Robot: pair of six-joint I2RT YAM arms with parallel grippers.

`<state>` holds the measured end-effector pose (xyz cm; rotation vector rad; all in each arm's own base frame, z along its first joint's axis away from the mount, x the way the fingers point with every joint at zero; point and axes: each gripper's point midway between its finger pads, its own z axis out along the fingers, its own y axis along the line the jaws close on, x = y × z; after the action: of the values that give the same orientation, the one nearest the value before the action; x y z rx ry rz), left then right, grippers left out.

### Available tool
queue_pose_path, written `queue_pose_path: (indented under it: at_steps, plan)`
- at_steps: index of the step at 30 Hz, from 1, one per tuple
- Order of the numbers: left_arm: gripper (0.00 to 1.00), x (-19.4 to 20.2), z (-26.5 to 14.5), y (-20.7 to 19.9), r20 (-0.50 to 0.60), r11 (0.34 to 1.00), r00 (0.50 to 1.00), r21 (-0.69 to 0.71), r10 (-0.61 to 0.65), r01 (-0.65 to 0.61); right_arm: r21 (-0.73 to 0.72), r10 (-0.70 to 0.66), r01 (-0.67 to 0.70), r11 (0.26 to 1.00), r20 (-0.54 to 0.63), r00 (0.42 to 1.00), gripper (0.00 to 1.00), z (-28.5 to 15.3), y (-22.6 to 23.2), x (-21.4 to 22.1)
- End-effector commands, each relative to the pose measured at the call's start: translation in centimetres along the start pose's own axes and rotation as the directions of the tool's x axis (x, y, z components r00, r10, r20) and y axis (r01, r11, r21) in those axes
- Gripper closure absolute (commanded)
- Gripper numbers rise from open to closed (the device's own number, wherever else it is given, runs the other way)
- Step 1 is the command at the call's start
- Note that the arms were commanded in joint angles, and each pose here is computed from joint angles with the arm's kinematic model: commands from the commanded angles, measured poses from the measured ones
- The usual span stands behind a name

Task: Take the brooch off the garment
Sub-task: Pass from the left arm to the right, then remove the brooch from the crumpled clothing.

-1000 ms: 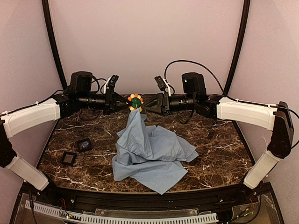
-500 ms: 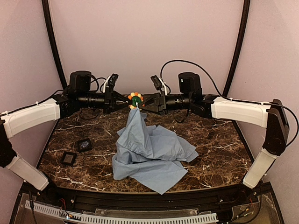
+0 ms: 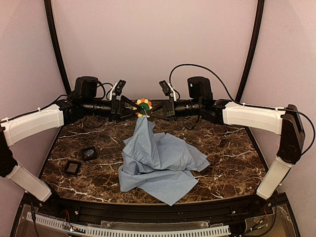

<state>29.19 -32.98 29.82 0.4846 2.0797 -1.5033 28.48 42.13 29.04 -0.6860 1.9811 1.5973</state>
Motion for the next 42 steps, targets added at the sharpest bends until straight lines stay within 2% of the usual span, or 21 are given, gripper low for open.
queue_pose_path:
  at_steps: [1,4,8,11,13,17,18,19,21,23,25,31,42]
  plan:
    - [0.17,2.0,-0.6,1.6,-0.064,0.993,0.996,-0.096,0.060,-0.066,0.064,-0.041,0.039,0.997,0.025,0.999,1.00,-0.3,-0.1,-1.2]
    - [0.09,3.5,-0.8,2.2,-0.104,0.985,0.990,-0.140,0.091,-0.105,0.079,-0.039,0.037,0.996,0.025,0.999,1.00,-0.4,-0.3,-1.2]
    - [0.07,5.4,-0.4,2.8,-0.176,0.966,0.975,-0.194,0.135,-0.169,0.106,-0.035,0.032,0.994,0.027,0.999,1.00,-0.4,-0.7,-1.3]
    - [0.08,5.8,0.1,2.7,-0.197,0.958,0.968,-0.207,0.156,-0.197,0.131,-0.034,0.031,0.991,0.017,0.999,1.00,-0.5,-1.1,-1.2]
    - [0.14,6.1,0.6,2.7,-0.218,0.956,0.962,-0.208,0.163,-0.209,0.145,-0.034,0.033,0.989,0.007,0.999,1.00,-0.6,-1.3,-1.0]
    - [0.35,6.5,1.7,2.6,-0.254,0.955,0.952,-0.195,0.172,-0.225,0.173,-0.041,0.042,0.984,-0.008,0.999,1.00,-0.8,-1.5,-0.9]
    - [0.47,6.6,2.0,2.4,-0.257,0.955,0.950,-0.187,0.178,-0.229,0.178,-0.043,0.045,0.983,-0.010,0.999,1.00,-0.8,-1.6,-0.9]
    - [0.53,6.5,2.2,2.4,-0.258,0.956,0.949,-0.183,0.179,-0.230,0.183,-0.043,0.045,0.982,-0.014,0.999,1.00,-0.8,-1.6,-0.8]
    - [0.78,6.3,2.5,2.2,-0.251,0.956,0.951,-0.182,0.180,-0.229,0.193,-0.044,0.048,0.980,-0.023,0.999,1.00,-0.9,-1.8,-0.6]
    - [0.92,5.8,2.4,2.3,-0.234,0.953,0.954,-0.196,0.185,-0.233,0.211,-0.044,0.052,0.976,-0.042,0.998,1.00,-1.0,-2.1,-0.2]
    - [0.98,5.5,2.3,2.3,-0.215,0.948,0.958,-0.214,0.188,-0.234,0.231,-0.050,0.063,0.971,-0.062,0.997,1.00,-1.2,-2.4,0.3]
    - [0.99,4.9,1.5,2.6,-0.165,0.941,0.970,-0.259,0.179,-0.218,0.300,-0.062,0.094,0.949,-0.114,0.992,1.00,-2.3,-3.4,1.7]
    - [0.99,4.6,1.6,3.3,-0.149,0.935,0.976,-0.298,0.156,-0.195,0.356,-0.077,0.138,0.924,-0.180,0.981,1.00,-3.1,-4.4,3.3]
